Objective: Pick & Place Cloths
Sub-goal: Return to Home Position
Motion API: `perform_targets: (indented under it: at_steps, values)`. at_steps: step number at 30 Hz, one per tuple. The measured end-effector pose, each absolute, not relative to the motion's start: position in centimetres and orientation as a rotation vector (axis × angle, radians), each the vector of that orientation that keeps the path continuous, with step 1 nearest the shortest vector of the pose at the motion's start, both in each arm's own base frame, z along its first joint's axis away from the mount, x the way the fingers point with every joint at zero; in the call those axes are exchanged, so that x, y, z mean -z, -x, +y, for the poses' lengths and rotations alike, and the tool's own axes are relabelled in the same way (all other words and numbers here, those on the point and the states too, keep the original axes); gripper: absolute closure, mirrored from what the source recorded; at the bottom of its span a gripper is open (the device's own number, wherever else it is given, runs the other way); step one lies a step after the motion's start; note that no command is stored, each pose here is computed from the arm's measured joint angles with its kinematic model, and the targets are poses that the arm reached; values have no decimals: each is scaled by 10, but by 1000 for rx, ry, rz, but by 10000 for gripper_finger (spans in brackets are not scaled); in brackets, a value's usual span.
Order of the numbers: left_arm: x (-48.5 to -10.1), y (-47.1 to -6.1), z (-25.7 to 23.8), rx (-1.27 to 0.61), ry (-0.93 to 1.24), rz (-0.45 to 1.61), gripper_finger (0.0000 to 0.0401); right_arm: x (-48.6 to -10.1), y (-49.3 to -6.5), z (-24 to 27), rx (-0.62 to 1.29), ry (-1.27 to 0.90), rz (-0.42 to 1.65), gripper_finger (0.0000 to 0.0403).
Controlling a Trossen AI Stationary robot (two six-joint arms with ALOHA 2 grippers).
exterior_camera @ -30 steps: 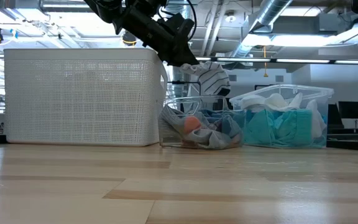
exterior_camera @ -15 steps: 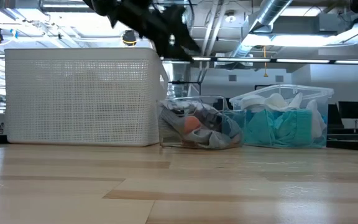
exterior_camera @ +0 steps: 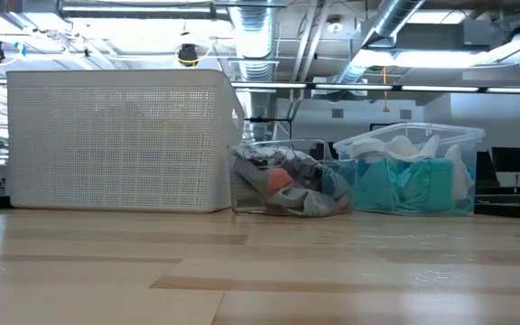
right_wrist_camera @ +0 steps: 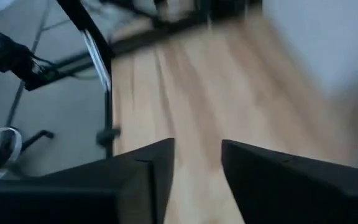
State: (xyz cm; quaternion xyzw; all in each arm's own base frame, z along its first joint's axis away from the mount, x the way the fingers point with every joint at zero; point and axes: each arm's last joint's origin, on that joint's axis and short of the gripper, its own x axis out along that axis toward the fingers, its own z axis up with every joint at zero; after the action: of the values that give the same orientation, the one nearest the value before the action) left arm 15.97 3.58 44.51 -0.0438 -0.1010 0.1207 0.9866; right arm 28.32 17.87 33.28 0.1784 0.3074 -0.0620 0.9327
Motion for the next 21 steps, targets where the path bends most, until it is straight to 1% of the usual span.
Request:
perform_targets:
  at_steps: [4, 8, 10, 12, 16, 21]
  values:
    - [-452, -111, 26, -267, 43, -248, 399, -393, -274, 144, 43, -139, 451, 317]
    - [-434, -83, 17, -168, 28, -286, 401, -435, -238, 105, 34, 9, 317, 385]
    - [-415, -79, 15, -126, 69, -272, 401, -452, -215, 87, 43, 31, 257, 395]
    - [-392, -80, 15, -101, 133, -260, 401, -463, -190, 70, 60, 34, 192, 391]
    - [-349, -89, 14, -64, 228, -276, 401, -460, -148, 45, 91, 36, 121, 400]
    - [-309, -105, 12, 2, 258, -329, 401, -420, -119, 28, 127, 14, 75, 398]
